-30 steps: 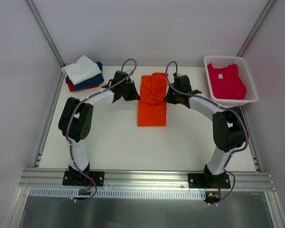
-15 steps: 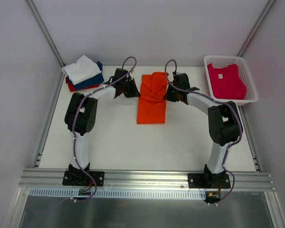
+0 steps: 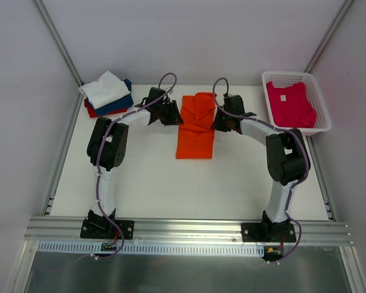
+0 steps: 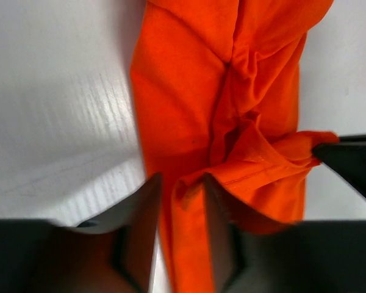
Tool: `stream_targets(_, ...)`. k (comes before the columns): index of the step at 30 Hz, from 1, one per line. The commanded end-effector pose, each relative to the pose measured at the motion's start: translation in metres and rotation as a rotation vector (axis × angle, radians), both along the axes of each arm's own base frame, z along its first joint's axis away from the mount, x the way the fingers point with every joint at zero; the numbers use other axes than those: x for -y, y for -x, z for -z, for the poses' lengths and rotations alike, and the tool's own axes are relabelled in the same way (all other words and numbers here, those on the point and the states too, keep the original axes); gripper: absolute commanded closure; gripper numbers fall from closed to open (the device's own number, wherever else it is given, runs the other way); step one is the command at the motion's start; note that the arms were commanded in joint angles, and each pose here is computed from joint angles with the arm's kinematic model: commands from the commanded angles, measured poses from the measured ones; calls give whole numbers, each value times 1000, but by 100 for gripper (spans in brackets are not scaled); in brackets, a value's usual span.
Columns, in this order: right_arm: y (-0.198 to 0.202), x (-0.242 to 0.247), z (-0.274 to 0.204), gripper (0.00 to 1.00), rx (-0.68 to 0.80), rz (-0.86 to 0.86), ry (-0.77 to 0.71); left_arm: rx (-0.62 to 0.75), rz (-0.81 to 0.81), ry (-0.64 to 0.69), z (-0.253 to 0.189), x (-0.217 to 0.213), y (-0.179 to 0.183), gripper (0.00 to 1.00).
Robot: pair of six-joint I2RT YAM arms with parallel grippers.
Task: Fold and stack the t-shirts
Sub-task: Fold the tshirt
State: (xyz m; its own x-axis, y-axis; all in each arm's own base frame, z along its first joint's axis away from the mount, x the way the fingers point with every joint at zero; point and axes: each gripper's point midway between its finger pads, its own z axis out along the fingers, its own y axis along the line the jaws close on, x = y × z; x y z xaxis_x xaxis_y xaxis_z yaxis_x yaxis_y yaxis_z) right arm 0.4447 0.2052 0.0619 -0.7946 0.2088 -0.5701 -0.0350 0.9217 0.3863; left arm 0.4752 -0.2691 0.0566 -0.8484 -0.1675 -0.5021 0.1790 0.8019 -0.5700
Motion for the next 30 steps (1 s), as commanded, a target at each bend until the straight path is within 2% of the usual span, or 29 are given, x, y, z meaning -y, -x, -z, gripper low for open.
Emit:
stream_targets(1, -16, 10, -12, 72, 41, 33, 4, 49, -15, 2, -14, -9, -18, 55)
stream_targets(2, -15, 10, -13, 59, 43, 34, 4, 47, -22, -1, -13, -12, -19, 36)
stream_targets(4, -15, 11, -13, 47, 44, 33, 7, 51, -23, -5, -13, -13, -20, 20)
stream_targets(6, -14, 12, -16, 42, 51, 34, 8, 55, -30, -7, -16, -15, -20, 5)
stream_targets(7, -14, 13, -17, 40, 53, 35, 11, 57, -29, -10, -17, -16, -19, 2)
stream_targets(16, 1, 19, -51, 40, 111, 42, -3, 49, -37, -6, -29, -24, 2, 1)
stream_targets(23, 38, 14, -96, 40, 194, 5, -6, 58, -45, 0, -49, -34, 31, 1)
stream_targets(27, 67, -1, -96, 40, 184, -34, -12, 20, -41, 10, -46, -36, 58, 1)
stream_targets(30, 94, -9, -72, 40, 131, -44, -26, 8, -16, 1, -43, -29, 80, 1)
